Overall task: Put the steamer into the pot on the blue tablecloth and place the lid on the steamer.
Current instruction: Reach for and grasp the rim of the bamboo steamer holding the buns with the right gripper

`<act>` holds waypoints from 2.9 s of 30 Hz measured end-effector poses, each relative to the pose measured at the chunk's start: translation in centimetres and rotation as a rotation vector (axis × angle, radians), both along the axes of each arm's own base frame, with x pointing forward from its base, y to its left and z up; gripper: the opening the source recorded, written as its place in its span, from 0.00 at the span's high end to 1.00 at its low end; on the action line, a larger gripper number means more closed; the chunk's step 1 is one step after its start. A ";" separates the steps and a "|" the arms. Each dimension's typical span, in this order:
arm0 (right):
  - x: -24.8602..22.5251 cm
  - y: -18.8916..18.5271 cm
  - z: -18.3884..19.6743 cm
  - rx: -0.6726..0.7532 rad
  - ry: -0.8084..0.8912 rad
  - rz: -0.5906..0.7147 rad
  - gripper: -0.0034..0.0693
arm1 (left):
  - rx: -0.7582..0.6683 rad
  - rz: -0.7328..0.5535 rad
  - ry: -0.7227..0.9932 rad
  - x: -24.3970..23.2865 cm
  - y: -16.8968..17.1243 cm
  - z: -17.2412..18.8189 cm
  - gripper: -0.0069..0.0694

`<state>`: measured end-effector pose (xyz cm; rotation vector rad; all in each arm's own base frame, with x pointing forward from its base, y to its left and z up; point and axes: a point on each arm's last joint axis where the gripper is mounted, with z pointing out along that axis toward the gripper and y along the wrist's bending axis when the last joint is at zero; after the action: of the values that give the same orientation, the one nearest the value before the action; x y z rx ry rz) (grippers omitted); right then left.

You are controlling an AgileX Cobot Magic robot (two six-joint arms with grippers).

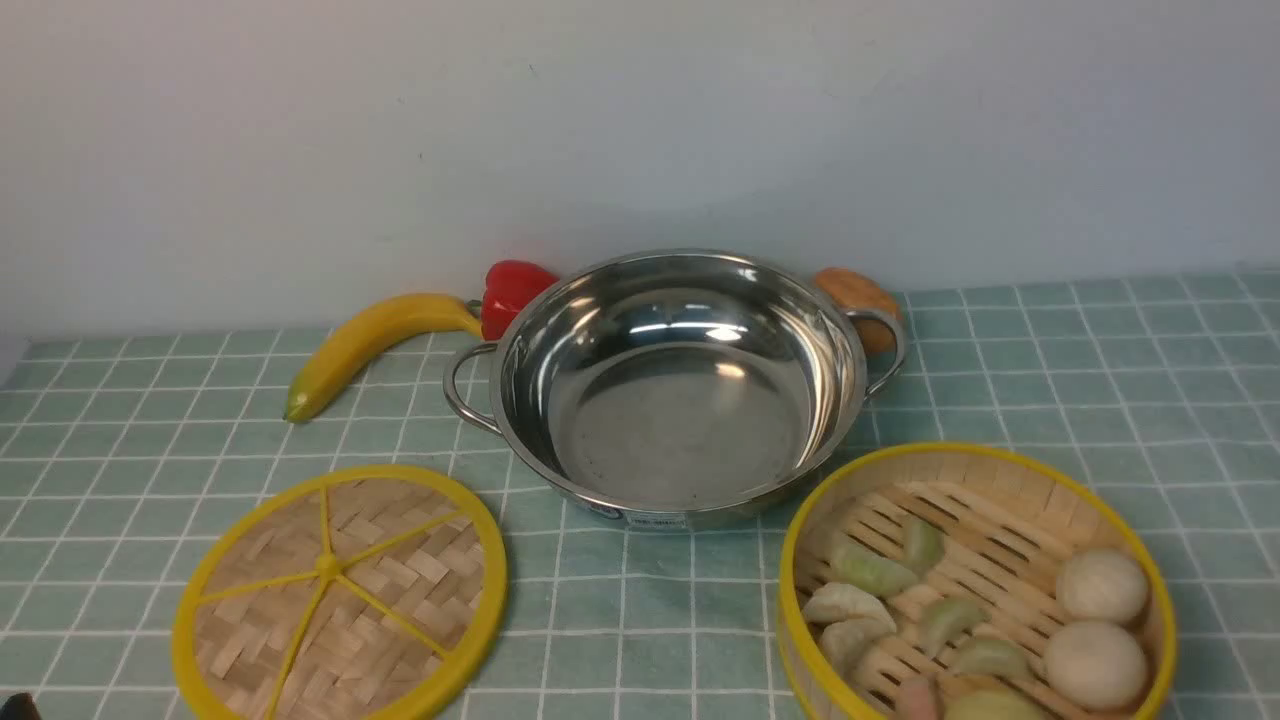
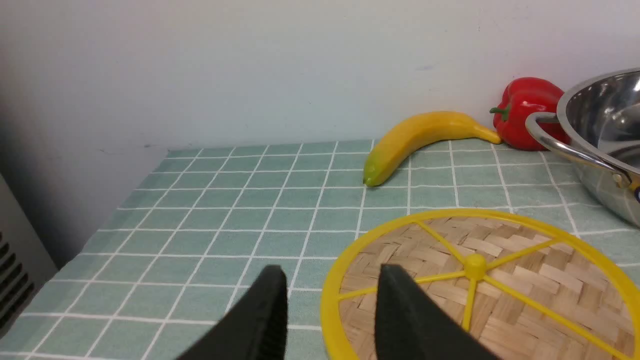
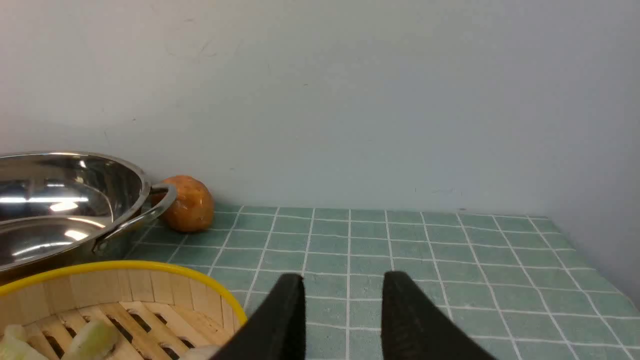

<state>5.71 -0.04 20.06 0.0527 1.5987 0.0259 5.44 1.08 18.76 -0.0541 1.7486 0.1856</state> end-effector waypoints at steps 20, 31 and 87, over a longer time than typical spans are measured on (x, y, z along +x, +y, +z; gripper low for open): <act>0.0 0.0 0.0 0.000 0.000 0.000 0.62 | 0.000 0.000 0.000 0.0 0.0 0.0 0.59; 0.0 0.0 0.0 0.000 0.000 0.000 0.62 | 0.017 0.001 0.002 0.0 0.0 0.0 0.59; 6.5 0.9 20.6 0.236 0.301 0.083 0.62 | -0.328 0.077 0.182 7.0 0.5 14.9 0.59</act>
<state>12.25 0.85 40.63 0.1808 1.8914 0.2831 12.45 1.62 33.63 -0.3530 1.9459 -0.0431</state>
